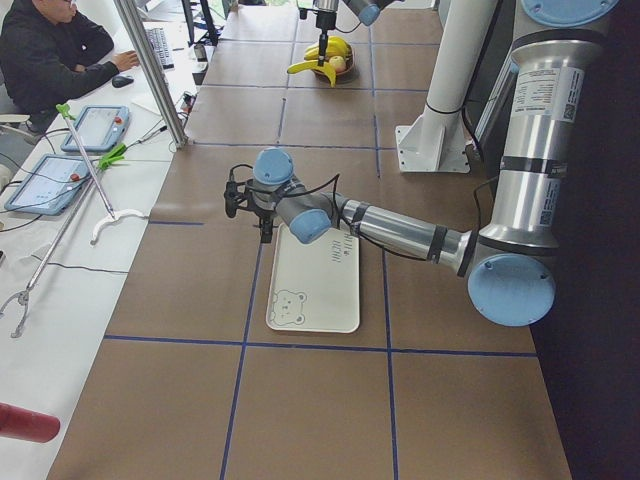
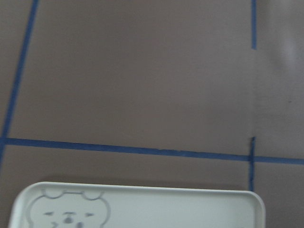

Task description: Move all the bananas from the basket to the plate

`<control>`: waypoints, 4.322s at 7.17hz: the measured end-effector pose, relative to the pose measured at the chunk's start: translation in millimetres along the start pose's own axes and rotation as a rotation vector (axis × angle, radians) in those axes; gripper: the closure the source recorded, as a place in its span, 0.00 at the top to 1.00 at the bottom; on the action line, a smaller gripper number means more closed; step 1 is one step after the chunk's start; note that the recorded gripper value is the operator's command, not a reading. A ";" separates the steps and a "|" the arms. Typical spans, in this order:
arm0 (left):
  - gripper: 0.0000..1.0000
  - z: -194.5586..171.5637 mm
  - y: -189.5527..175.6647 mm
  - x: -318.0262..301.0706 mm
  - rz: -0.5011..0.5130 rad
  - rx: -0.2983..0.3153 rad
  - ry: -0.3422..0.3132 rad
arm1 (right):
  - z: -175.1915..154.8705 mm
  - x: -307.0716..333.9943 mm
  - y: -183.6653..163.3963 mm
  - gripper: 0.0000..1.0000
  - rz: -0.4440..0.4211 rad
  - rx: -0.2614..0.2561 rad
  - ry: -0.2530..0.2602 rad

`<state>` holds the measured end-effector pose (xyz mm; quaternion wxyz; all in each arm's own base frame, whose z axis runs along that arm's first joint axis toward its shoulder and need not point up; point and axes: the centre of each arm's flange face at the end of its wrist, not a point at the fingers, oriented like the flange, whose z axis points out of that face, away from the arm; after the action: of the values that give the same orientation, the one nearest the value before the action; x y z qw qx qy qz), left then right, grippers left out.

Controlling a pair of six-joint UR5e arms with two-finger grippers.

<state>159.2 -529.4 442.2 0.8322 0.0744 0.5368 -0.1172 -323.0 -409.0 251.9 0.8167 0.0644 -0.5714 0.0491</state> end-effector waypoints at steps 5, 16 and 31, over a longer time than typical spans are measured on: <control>0.99 63.5 74.6 253.0 -0.242 -0.130 0.360 | 49.1 -99.9 84.4 0.00 0.080 0.128 -0.268; 0.00 116.6 193.6 366.0 -0.203 -0.267 0.457 | 72.7 -130.3 106.2 0.99 0.057 0.097 -0.295; 0.00 63.2 95.7 -158.2 -0.058 0.022 -0.266 | 7.7 -70.1 63.0 1.00 -0.033 0.116 0.108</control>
<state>178.2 -435.0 612.2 0.8916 0.0517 0.4221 -0.1556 -363.8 -348.6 191.7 0.8420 0.1181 -0.5215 0.0718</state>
